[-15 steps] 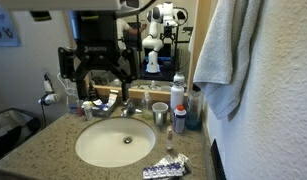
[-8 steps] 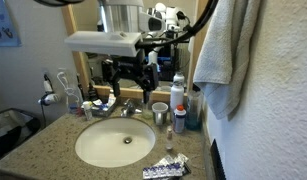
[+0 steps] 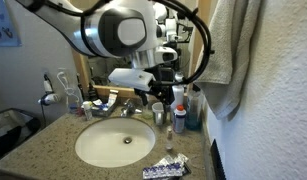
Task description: Move the spray bottle to the left side of the sink
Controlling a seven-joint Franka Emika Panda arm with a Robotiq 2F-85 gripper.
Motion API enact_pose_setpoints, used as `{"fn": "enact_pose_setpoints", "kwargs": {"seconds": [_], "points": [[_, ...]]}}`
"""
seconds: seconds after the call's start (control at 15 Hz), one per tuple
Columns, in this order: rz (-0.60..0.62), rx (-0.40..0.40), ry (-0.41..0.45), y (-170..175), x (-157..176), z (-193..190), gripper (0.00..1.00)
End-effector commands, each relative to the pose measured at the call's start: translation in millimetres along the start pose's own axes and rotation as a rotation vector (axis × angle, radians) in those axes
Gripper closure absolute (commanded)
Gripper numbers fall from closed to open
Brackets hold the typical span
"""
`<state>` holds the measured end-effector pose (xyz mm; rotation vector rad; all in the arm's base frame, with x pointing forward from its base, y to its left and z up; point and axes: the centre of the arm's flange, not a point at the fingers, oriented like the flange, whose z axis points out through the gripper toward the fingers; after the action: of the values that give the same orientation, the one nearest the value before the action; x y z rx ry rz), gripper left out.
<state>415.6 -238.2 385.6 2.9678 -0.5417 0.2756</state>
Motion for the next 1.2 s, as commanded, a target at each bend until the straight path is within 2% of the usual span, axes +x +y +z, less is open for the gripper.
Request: {"fn": "enact_pose_setpoints", "kwargs": {"seconds": [0.0,0.4,1.13], "points": [[0.082,-0.017,0.002,5.0,32.0,37.3,0.00],[0.206,0.075,-0.003,17.1,50.8,71.8,0.00],[0.321,0.083,-0.057,36.6,56.9,126.0,0.00]]}}
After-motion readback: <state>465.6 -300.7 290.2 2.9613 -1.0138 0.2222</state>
